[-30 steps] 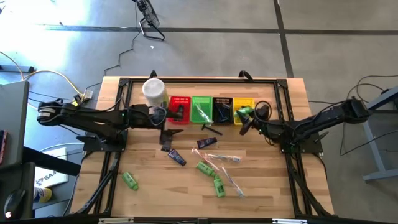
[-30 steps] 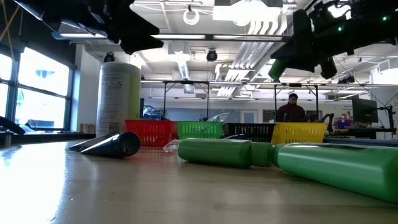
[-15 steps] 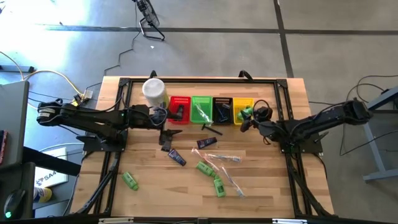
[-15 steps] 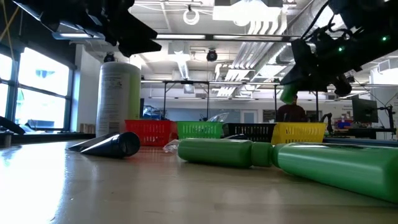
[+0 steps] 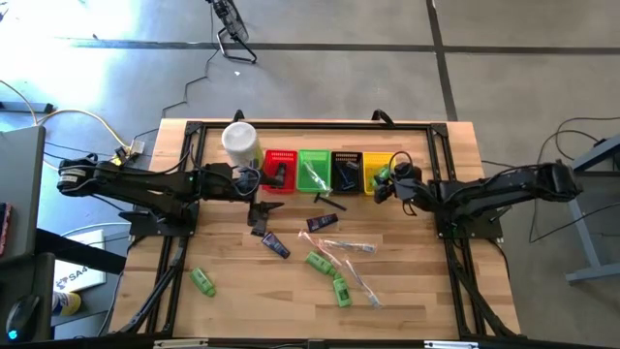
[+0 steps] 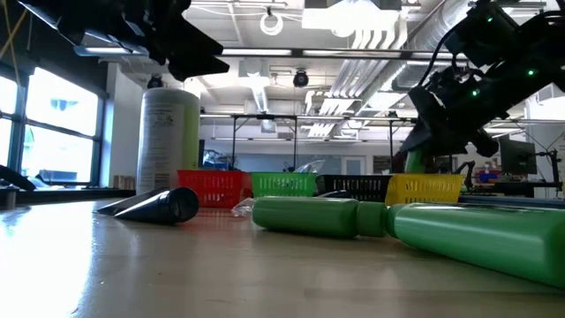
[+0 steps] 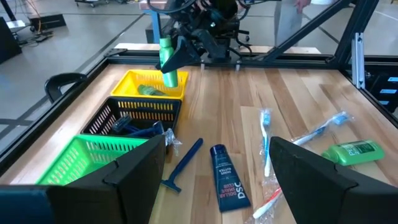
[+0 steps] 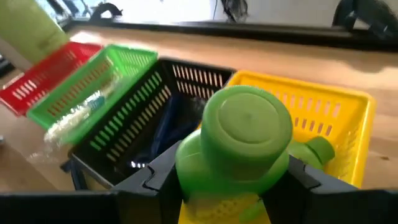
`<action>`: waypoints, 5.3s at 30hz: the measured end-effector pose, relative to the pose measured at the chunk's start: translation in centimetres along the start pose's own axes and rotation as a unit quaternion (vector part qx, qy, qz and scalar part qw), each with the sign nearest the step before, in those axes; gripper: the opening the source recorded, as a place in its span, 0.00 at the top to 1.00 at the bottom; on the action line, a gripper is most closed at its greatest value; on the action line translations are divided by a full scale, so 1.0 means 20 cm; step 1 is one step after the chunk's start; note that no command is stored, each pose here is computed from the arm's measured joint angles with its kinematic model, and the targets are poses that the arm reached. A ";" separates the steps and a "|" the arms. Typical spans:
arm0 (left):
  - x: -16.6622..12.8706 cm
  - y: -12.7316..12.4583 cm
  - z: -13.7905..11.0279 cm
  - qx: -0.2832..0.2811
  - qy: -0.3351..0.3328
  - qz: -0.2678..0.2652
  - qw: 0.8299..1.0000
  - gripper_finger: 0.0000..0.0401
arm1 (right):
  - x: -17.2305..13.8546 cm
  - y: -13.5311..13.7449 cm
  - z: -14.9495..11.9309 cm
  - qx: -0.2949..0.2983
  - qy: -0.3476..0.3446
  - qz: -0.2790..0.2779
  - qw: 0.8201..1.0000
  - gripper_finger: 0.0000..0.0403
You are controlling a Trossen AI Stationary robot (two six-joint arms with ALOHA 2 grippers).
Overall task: Pick & Place Travel size toiletries
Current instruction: Put the green shampoo into the yellow bin, then put the blue toothbrush into the green bin
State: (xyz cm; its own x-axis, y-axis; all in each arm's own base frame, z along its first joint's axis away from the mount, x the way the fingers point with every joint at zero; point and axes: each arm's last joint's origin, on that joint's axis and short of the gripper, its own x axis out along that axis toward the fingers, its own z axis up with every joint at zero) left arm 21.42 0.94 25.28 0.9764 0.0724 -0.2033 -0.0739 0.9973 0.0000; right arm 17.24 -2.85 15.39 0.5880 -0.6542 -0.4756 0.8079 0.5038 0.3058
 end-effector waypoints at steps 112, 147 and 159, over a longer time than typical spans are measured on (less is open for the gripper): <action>-0.01 0.01 -0.15 -0.038 -0.026 0.028 0.999 0.71 | -0.20 0.32 0.18 -0.126 -0.076 0.375 0.915 0.89; -0.02 0.01 -0.15 -0.013 -0.027 0.030 0.999 0.78 | -0.11 0.64 0.04 -0.200 0.110 0.164 0.960 0.99; -0.01 0.01 -0.16 -0.026 -0.017 0.030 0.999 0.78 | -0.03 0.68 -0.07 -0.171 0.138 0.127 0.967 0.99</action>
State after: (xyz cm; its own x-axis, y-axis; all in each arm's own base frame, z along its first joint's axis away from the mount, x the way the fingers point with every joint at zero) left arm 20.55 1.08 22.15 0.9763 0.1328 -0.1708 -0.1415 0.9891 -0.0397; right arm 27.81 5.26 18.70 0.6949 -0.3320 -0.6379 0.5505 0.8164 0.1748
